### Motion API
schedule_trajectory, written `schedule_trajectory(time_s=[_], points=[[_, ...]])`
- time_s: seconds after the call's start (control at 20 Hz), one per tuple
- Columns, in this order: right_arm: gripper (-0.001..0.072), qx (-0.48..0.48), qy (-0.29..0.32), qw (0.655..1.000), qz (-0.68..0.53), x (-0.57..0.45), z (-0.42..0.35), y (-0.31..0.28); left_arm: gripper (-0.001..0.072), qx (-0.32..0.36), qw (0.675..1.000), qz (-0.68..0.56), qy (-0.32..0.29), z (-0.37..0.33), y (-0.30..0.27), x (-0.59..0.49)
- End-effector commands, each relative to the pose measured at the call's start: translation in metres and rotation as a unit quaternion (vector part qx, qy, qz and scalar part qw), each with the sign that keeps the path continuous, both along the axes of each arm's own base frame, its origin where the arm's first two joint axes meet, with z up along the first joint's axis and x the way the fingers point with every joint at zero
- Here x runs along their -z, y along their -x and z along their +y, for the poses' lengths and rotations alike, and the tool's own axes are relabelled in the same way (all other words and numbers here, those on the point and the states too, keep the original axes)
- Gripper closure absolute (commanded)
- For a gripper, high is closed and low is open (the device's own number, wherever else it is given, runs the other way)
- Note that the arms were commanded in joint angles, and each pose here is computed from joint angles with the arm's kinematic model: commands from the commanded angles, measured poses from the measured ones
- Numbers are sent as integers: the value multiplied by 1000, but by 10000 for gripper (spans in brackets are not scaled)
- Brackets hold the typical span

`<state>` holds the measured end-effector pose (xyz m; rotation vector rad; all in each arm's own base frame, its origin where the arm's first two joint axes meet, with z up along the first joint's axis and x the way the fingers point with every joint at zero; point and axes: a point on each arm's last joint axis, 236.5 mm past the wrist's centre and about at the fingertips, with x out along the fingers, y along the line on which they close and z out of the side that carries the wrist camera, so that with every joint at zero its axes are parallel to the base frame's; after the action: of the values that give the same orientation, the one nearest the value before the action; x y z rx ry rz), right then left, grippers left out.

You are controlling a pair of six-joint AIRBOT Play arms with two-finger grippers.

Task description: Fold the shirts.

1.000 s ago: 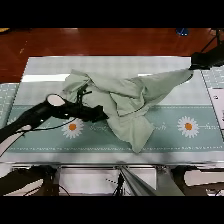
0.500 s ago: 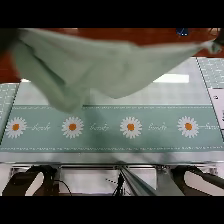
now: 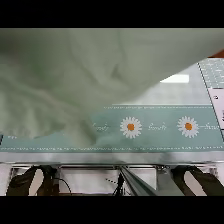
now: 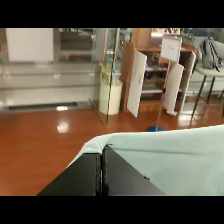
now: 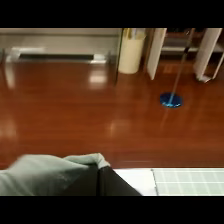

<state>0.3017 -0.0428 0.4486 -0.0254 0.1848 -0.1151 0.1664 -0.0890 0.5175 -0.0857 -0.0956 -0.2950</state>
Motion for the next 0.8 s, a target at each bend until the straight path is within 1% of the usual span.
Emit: schedule_trajectory(time_s=[0.0, 0.1, 0.3, 0.35, 0.45, 0.6, 0.75], points=[[687, 25, 12, 1000, 3, -4, -3, 45, 687, 34, 999, -30, -3, -24, 27, -19], [688, 23, 9, 999, 23, 5, 0, 56, 687, 80, 996, -43, 6, -45, 41, -27], [687, 31, 16, 999, 3, -5, 1, 80, 688, 91, 994, -59, -8, -57, 61, -33], [687, 37, 20, 999, 0, -7, -1, 87, 688, 94, 995, -41, -12, -59, 63, -25], [688, 59, 28, 998, 16, 0, -9, 102, 688, 93, 995, 47, 6, -59, 60, 10], [688, 73, 39, 991, 102, 37, -18, 113, 688, 62, 984, 169, 9, -46, 57, 64], [688, 58, 47, 976, 203, 78, -20, 97, 688, 32, 970, 239, 19, -28, 39, 98]])
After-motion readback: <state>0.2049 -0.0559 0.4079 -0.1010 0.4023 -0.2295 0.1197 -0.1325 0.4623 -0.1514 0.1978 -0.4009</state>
